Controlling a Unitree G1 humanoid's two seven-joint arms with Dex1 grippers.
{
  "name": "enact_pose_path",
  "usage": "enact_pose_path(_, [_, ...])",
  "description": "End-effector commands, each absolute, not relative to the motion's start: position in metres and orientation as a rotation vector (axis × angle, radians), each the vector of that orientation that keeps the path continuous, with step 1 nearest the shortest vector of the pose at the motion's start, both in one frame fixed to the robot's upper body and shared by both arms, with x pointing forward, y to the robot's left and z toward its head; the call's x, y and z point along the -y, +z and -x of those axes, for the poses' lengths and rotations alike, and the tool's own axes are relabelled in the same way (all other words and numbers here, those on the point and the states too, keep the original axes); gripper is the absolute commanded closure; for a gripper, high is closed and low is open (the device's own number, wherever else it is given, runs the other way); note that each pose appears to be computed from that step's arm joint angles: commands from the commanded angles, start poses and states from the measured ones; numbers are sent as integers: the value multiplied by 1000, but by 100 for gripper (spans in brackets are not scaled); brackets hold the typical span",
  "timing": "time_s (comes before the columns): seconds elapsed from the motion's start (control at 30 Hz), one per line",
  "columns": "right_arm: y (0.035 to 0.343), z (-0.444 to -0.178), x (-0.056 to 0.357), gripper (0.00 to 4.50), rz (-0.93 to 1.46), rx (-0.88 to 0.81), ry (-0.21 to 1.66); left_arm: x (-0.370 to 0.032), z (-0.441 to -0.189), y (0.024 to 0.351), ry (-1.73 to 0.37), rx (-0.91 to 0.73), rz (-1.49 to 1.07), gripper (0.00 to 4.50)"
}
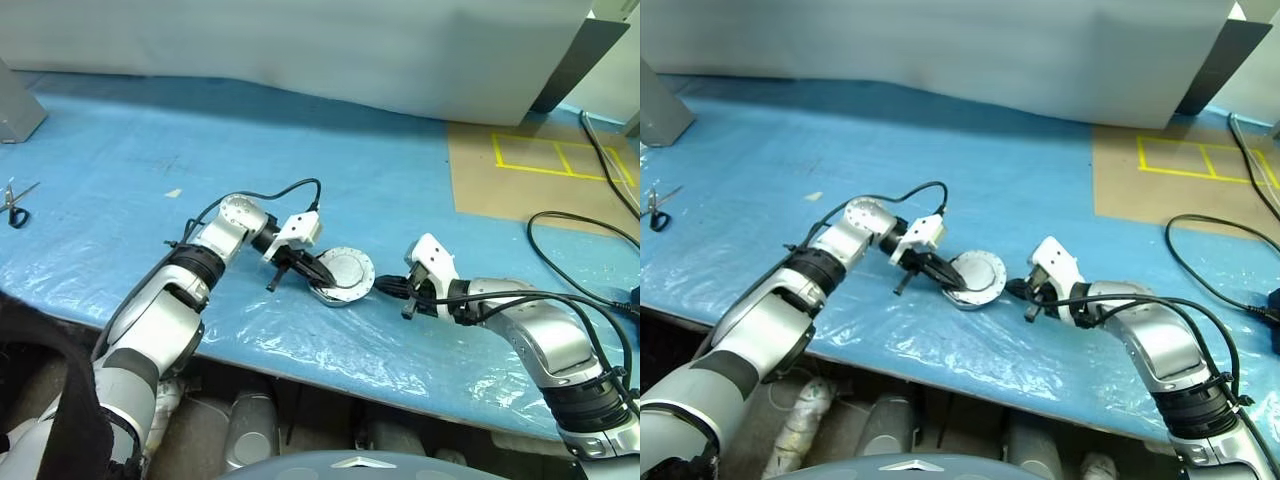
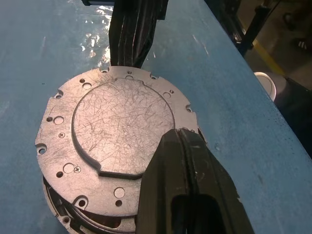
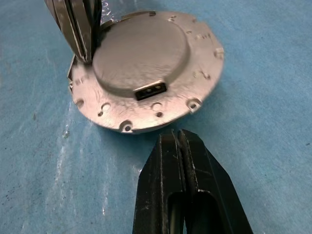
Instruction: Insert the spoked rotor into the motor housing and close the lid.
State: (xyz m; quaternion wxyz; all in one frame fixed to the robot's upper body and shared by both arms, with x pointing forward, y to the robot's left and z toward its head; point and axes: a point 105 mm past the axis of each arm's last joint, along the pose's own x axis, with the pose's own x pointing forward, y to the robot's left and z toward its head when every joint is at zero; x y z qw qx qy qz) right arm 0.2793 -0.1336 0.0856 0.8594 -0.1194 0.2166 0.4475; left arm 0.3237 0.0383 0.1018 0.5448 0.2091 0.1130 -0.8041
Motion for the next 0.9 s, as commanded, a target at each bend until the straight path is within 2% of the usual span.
enact_pose_path(0.03, [103, -275, 135, 450, 295, -400, 983, -31, -332, 145, -1887, -138, -375, 447])
enact_pose_path(0.23, [94, -268, 157, 450, 508, -450, 975, -46, -330, 201, -1859, -16, -183, 447])
enact_pose_path(0.33, [104, -277, 158, 392, 518, -383, 934, -61, -331, 208, -1799, -4, -170, 450])
enact_pose_path(0.5, [140, -289, 129, 219, 378, -205, 975, -97, -332, 200, -1649, -56, -173, 450])
enact_pose_path(0.7, [138, -295, 103, 18, 355, -196, 1073, -111, -322, 179, -1564, -108, -178, 450])
enact_pose_path(0.73, [135, -297, 101, 5, 355, -210, 1086, -111, -321, 177, -1550, -109, -166, 450])
enact_pose_path(0.9, [118, -313, 94, 5, 398, -241, 1097, -106, -315, 172, -1518, -109, -133, 450])
